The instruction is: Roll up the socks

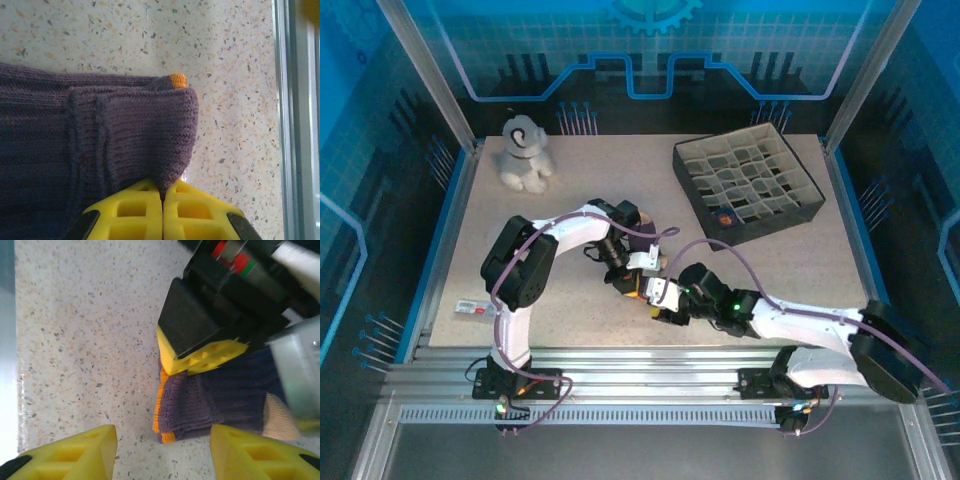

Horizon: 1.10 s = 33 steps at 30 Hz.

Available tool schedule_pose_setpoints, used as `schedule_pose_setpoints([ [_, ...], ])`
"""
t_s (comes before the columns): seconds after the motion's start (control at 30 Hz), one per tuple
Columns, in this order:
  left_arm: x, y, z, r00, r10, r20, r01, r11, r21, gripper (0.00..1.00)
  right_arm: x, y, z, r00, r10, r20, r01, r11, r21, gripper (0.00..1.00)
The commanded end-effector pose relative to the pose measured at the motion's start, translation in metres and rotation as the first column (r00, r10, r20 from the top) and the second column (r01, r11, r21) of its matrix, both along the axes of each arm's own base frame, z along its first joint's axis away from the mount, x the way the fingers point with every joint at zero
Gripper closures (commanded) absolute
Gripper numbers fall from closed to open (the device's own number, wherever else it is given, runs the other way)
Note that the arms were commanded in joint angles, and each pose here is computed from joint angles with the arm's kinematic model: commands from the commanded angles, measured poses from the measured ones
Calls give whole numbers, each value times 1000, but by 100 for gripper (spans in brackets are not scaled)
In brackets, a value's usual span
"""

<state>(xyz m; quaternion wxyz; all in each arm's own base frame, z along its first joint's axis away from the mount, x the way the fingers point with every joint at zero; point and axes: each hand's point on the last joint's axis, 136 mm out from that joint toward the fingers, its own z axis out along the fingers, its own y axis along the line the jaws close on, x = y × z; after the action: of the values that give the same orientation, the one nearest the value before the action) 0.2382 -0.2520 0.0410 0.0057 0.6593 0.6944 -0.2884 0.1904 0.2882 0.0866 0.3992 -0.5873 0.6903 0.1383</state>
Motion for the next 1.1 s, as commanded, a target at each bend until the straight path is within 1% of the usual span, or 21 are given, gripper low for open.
schedule_pose_setpoints([
  [0.0,-4,-1,7,997,7,-71,-9,1000,-27,100,7,22,5,996,67,66,-68,997,19,47],
  [0.13,-2,-1,9,996,11,-88,-14,999,-29,100,15,34,-5,994,70,86,-71,997,17,47],
  [0.4,0,-1,11,995,17,-98,-21,999,-37,100,29,43,-26,996,39,86,-38,999,-17,47],
  [0.57,1,-2,11,995,22,-102,-26,999,-38,100,28,40,-40,998,20,52,-18,999,-39,52],
  [0.73,1,-2,12,995,21,-98,-25,999,-41,100,28,30,-46,999,-30,30,32,998,-48,55],
  [0.83,2,-1,13,995,23,-93,-27,999,-46,100,28,26,-48,998,-63,11,64,997,-48,64],
  [0.87,1,-1,13,995,24,-93,-29,998,-48,100,29,25,-49,997,-72,10,72,996,-44,72],
  [0.9,1,-1,13,996,24,-91,-28,998,-49,100,28,24,-50,997,-78,4,79,996,-44,83],
  [0.97,1,-1,13,996,26,-85,-30,998,-53,100,29,22,-52,995,-97,-3,97,994,-52,97],
  [1.0,1,-1,14,996,25,-81,-30,998,-58,100,29,21,-53,994,-106,-11,105,993,-57,100],
  [1.07,0,0,16,998,27,-64,-32,997,-69,100,29,19,-56,993,-118,-30,116,990,-76,100],
])
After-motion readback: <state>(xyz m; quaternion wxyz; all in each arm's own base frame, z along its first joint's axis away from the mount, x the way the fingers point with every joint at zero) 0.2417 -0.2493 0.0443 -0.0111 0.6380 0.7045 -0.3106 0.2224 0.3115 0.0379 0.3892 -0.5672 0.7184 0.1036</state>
